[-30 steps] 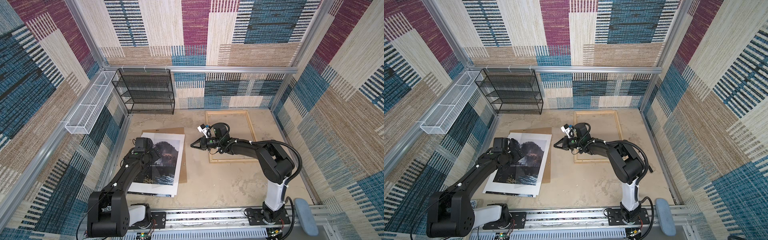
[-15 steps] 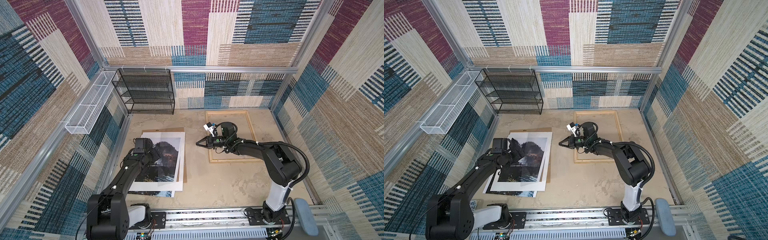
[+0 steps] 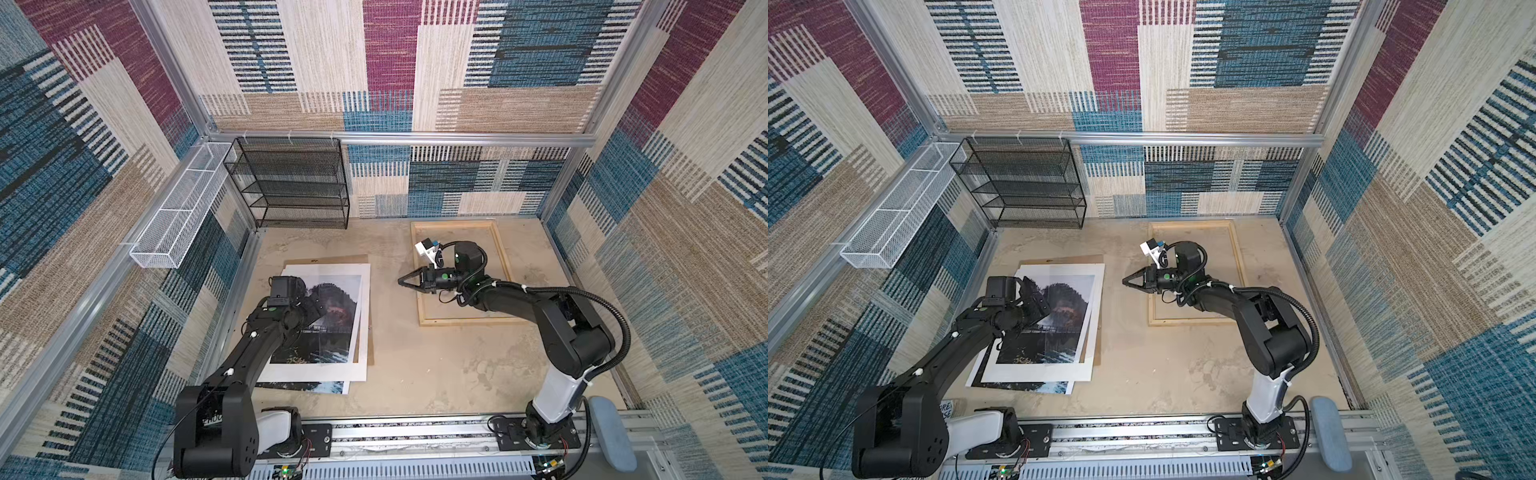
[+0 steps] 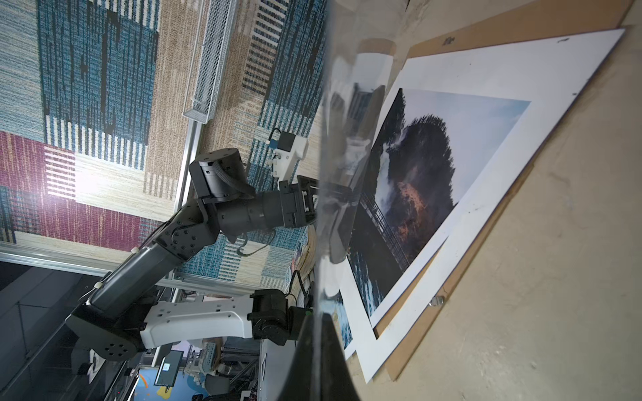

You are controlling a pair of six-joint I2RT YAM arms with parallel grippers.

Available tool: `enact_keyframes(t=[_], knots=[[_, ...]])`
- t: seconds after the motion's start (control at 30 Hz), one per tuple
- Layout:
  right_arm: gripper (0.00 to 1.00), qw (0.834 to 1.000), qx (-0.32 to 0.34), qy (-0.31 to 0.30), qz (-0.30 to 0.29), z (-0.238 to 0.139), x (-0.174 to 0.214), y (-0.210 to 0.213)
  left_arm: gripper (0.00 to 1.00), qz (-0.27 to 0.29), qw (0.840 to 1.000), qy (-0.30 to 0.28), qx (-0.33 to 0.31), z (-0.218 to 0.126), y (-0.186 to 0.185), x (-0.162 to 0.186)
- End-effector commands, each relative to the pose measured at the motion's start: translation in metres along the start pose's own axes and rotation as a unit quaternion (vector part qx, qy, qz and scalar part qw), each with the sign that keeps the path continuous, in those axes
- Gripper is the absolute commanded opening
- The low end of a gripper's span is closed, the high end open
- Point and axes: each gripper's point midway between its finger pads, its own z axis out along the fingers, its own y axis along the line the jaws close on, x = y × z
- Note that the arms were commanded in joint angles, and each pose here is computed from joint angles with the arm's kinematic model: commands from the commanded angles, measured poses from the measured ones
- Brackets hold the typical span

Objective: Put the photo into the frame

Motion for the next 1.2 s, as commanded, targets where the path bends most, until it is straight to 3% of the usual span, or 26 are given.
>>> enact_keyframes(t=[0.0,0.43,0.93,1.17], knots=[[0.0,0.999,-0.013,-0.001,-0.031,-0.007,-0.006,0.011,0.93,0.018,0.999,0.001,0.031,-0.001,-0.014,-0.001],[0.0,0.996,0.053,-0.023,-0.063,-0.053,-0.027,-0.011,0.93,0.074,0.982,-0.005,0.175,-0.003,-0.095,0.019],[0.01,0.988,0.098,-0.071,-0.1,-0.154,-0.057,-0.038,0.92,0.14,0.968,0.042,0.202,0.04,-0.179,0.049],[0.01,0.984,0.143,-0.079,-0.074,-0.194,-0.078,-0.09,0.91,0.158,0.961,0.071,0.217,0.07,-0.225,0.056]])
